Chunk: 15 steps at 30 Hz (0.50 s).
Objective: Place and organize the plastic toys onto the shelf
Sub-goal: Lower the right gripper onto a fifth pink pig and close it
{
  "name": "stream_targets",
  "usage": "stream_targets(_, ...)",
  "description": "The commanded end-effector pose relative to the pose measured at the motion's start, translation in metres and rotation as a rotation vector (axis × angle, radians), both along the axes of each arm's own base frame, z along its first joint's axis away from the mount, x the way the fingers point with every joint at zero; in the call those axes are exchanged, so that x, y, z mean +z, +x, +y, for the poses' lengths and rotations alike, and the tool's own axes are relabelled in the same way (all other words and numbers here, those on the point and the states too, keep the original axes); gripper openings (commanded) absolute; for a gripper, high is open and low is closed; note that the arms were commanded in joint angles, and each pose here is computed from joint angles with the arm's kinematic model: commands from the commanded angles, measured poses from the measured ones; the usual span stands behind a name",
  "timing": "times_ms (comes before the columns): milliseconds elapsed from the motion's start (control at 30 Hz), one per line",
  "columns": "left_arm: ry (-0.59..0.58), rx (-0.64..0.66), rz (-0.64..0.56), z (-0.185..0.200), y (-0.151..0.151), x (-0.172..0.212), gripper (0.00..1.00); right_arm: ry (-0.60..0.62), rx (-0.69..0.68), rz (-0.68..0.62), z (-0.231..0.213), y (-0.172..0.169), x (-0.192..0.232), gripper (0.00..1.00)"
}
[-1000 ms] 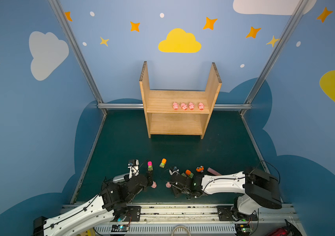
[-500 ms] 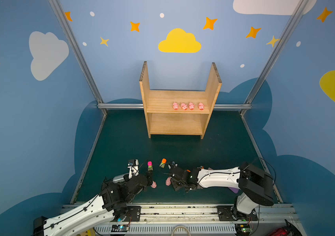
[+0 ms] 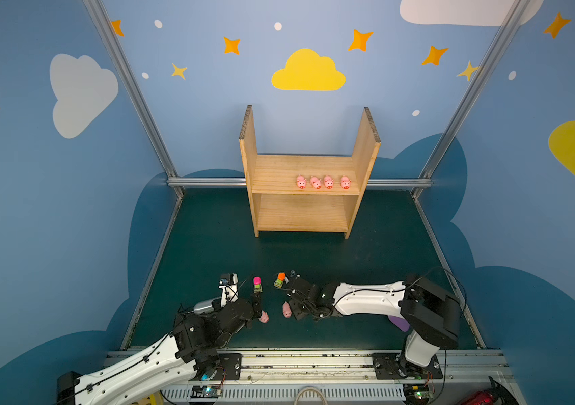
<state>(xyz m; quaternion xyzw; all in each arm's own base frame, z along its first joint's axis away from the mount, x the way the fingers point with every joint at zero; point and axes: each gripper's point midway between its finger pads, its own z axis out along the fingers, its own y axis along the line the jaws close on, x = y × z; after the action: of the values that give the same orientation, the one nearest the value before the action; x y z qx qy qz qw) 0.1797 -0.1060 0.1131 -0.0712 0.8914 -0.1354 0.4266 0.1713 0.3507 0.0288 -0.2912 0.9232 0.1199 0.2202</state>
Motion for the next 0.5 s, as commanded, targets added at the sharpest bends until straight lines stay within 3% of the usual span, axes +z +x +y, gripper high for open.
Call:
stream_targets(0, 0.025, 0.012, 0.000, 0.008, -0.002, -0.006, 1.00, 0.012, -0.010, -0.046, -0.007, 0.003, 0.023, 0.48)
stream_targets(167, 0.010, 0.011, -0.008, 0.008, -0.002, -0.005, 1.00, 0.048, -0.028, -0.082, -0.009, -0.008, 0.039, 0.60)
stream_targets(467, -0.001, 0.005, -0.004, 0.007, -0.004, -0.005, 1.00, 0.139, -0.066, -0.080, 0.014, -0.035, 0.029, 0.62)
